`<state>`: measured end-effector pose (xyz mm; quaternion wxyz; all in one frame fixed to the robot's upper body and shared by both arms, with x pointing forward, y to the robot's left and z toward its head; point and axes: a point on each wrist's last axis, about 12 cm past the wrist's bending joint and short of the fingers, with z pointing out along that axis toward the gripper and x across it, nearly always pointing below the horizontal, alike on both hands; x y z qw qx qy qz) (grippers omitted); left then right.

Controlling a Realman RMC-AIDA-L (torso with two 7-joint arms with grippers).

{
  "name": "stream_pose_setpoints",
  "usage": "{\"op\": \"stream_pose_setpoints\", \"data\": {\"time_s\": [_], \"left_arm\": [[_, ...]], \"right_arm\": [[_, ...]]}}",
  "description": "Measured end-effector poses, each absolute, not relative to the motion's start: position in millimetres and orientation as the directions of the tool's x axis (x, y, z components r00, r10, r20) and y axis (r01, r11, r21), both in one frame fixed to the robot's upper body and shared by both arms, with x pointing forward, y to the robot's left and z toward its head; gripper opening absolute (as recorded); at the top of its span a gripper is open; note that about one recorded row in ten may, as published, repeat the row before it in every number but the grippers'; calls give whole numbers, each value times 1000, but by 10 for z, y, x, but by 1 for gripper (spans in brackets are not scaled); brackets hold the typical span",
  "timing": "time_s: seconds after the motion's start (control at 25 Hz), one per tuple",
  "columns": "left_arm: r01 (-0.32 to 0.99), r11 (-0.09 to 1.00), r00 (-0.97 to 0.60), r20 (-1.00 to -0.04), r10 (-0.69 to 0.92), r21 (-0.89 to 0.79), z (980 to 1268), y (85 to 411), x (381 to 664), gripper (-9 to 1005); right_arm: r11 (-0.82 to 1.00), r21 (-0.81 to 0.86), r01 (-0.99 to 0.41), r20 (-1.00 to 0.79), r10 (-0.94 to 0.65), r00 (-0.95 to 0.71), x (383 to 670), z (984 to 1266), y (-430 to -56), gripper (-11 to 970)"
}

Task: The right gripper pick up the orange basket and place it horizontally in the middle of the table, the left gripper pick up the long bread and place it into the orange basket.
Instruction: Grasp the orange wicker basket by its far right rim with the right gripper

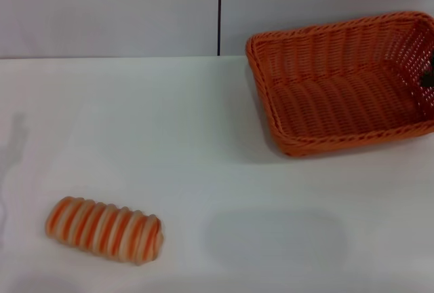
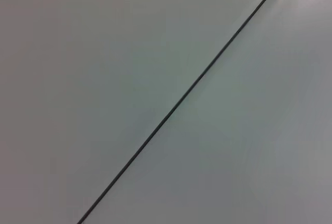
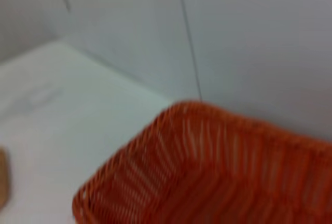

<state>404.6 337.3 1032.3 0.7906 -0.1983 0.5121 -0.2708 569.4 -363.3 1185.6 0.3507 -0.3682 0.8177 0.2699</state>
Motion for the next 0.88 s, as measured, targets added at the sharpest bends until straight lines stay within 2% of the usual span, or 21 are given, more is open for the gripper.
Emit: {"op": "stream_pose_setpoints", "data": {"time_s": [0.24, 0.44, 0.88], "left_arm": [[229, 773, 320, -705, -633, -591, 10318, 3363, 4048, 810], [230, 770, 313, -704, -638, -595, 10310, 3346, 4050, 809], [230, 764, 305, -700, -645, -603, 10299, 3326, 4039, 809]], "right_arm": [[517, 162, -841, -623, -607, -494, 5849, 11855, -3366, 464], [488, 143, -861, -566, -673, -476, 5932, 11828, -3183, 507], [446, 115, -887, -565, -705, -428, 5982, 11877, -3035, 504]]}}
